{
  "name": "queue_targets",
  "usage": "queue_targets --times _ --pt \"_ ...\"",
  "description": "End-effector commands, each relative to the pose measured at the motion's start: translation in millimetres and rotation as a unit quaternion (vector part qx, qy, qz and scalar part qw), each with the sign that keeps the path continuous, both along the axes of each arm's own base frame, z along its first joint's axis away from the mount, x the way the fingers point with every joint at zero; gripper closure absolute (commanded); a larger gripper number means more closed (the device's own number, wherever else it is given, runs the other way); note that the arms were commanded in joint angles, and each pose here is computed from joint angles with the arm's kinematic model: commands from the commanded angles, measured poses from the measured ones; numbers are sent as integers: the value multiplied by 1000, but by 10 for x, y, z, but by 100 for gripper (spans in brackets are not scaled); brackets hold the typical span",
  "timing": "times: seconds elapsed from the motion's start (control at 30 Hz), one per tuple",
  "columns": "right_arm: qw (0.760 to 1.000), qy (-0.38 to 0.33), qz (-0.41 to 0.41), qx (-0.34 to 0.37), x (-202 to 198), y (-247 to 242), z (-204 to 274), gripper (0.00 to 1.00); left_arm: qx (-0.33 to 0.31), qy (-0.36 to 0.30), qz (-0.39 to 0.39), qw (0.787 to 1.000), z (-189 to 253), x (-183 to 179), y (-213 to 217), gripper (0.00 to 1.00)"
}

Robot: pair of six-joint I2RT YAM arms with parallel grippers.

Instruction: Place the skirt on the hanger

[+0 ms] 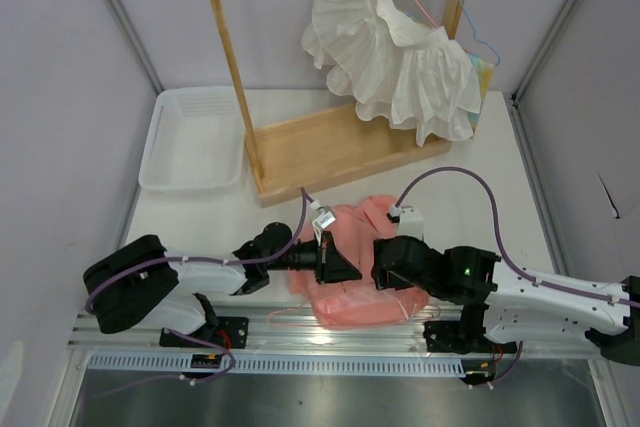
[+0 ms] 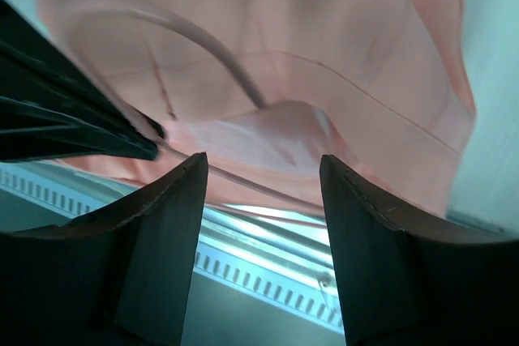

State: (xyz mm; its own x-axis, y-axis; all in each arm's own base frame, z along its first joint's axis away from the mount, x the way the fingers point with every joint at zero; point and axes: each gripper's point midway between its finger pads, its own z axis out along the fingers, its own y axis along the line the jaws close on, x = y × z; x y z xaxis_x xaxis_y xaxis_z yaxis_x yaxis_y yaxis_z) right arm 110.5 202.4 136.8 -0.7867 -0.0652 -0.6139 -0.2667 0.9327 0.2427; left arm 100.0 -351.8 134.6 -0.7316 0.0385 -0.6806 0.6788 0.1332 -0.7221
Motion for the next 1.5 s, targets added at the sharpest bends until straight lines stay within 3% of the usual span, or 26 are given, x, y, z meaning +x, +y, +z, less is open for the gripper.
queue_targets --times 0.0,0.17,0.33,0.6,0.77,0.87,0.9,1.0,1.13,1.17,1.2,1.27,1.4,1.47 --pt "996 -54 28 59 173 292 278 37 -47 -27 -24 998 296 -15 -133 100" --pt "992 -70 25 102 269 436 437 34 -41 -25 -23 999 265 4 -156 100" --pt "994 -53 17 91 358 515 284 37 -45 -27 -28 998 316 3 -217 100" --pt "995 -35 -2 90 376 559 163 58 -43 -37 -23 998 358 28 -272 100" --pt "996 -29 -9 79 324 537 80 62 4 -44 3 999 245 135 -312 100" --pt "997 -25 -14 74 290 531 18 73 32 -46 29 998 192 222 -312 100" --pt "997 -29 -17 68 291 523 -3 84 38 -48 43 997 198 279 -313 100" --pt "998 -29 -33 44 307 438 -56 100 71 -46 67 994 151 347 -247 99" --pt "998 -47 -51 11 370 293 -64 100 108 -64 121 985 230 484 -49 77" --pt "998 -50 -47 15 377 309 -38 100 118 -72 134 981 254 515 12 64" --pt "998 -51 -44 19 377 315 -8 100 109 -82 151 979 420 542 82 60" --pt "998 -57 -36 20 381 325 44 100 168 -81 201 962 330 646 336 52" --pt "998 -61 -30 12 375 291 86 100 226 -69 266 935 345 694 803 43" --pt "998 -60 -22 19 357 304 111 100 272 -25 267 924 147 596 992 41"
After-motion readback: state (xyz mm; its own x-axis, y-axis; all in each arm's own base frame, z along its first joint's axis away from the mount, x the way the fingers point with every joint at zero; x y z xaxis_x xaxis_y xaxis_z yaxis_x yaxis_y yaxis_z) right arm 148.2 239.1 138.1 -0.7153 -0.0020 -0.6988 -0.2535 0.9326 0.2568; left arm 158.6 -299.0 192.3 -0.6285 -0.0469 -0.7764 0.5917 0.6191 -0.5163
